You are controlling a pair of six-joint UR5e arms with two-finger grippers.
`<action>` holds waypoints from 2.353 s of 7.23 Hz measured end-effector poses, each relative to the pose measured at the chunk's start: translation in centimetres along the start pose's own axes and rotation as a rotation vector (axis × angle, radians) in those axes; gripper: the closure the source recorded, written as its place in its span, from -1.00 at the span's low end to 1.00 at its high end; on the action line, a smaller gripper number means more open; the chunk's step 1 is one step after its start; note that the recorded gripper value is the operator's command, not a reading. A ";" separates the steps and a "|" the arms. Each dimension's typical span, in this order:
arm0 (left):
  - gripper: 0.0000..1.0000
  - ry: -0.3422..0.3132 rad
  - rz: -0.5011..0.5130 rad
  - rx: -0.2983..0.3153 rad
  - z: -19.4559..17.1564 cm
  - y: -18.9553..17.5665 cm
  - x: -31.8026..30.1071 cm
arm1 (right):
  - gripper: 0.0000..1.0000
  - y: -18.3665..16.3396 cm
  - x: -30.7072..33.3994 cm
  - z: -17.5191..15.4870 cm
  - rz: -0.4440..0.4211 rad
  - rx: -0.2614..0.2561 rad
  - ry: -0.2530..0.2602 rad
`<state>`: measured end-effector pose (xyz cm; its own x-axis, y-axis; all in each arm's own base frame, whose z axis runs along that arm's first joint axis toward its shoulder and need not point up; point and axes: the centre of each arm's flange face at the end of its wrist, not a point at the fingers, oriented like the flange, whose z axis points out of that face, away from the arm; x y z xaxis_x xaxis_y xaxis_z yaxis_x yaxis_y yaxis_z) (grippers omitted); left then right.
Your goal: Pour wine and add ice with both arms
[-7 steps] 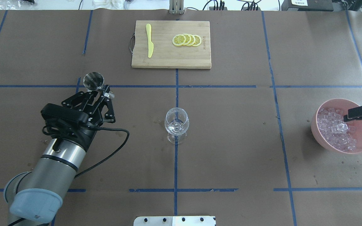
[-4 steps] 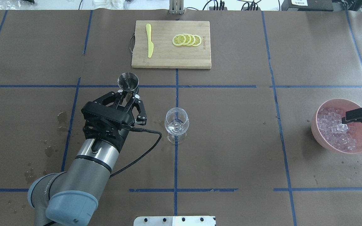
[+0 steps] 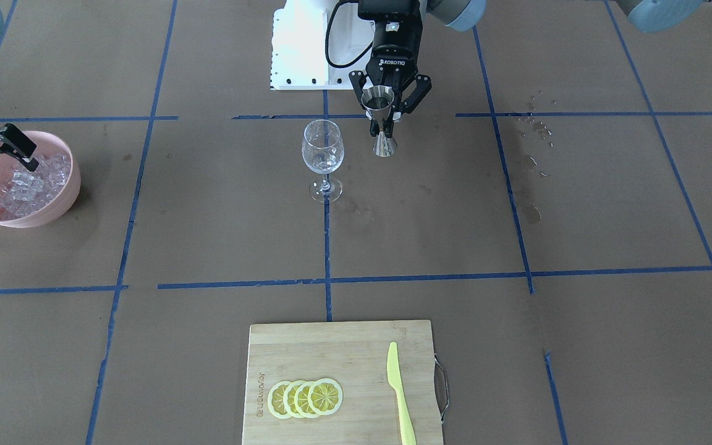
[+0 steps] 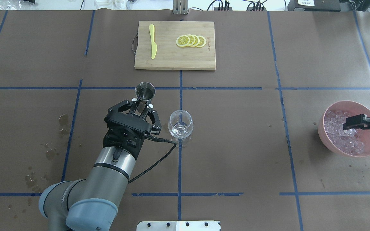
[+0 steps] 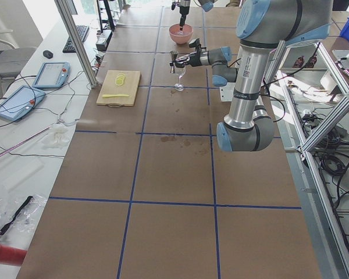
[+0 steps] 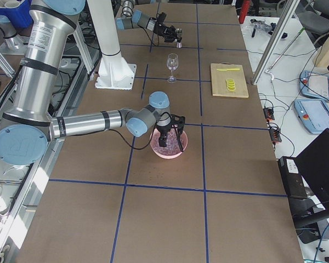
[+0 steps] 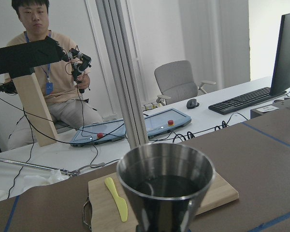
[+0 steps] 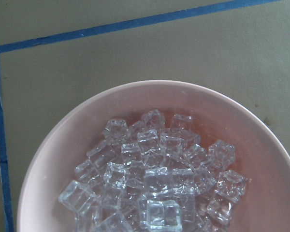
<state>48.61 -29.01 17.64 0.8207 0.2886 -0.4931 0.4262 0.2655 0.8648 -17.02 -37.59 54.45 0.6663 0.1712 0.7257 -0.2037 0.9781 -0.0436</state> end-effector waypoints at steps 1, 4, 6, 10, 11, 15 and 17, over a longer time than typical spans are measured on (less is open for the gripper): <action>1.00 0.006 0.040 -0.008 -0.2 0.3 0.8 | -1.00 0.0 -0.1 0.0 -0.001 -0.001 -0.001; 1.00 0.017 0.221 -0.015 -0.4 0.8 2.4 | -1.00 0.0 -0.3 0.0 -0.003 -0.002 -0.007; 1.00 0.013 0.375 -0.016 0.1 1.1 3.3 | -1.00 0.0 -0.4 0.0 -0.005 0.000 -0.010; 1.00 -0.010 0.653 -0.005 0.4 1.0 3.8 | -1.00 -0.1 -0.5 0.0 -0.005 0.000 -0.011; 1.00 -0.017 0.703 -0.004 0.5 0.9 3.9 | -1.00 0.0 -0.5 0.0 -0.006 0.000 -0.012; 1.00 -0.082 0.901 0.006 0.8 1.0 3.6 | -1.00 0.0 -0.5 -0.1 -0.008 0.000 -0.013; 1.00 -0.118 1.000 0.006 0.9 1.1 3.5 | -1.00 0.0 -0.5 -0.1 -0.008 0.000 -0.014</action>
<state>52.30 -28.57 16.96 0.8349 0.2836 0.4717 -0.4772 -0.0539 0.8771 -17.31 -37.71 53.99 0.6580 0.1617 0.7354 -0.1985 0.9794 -0.0376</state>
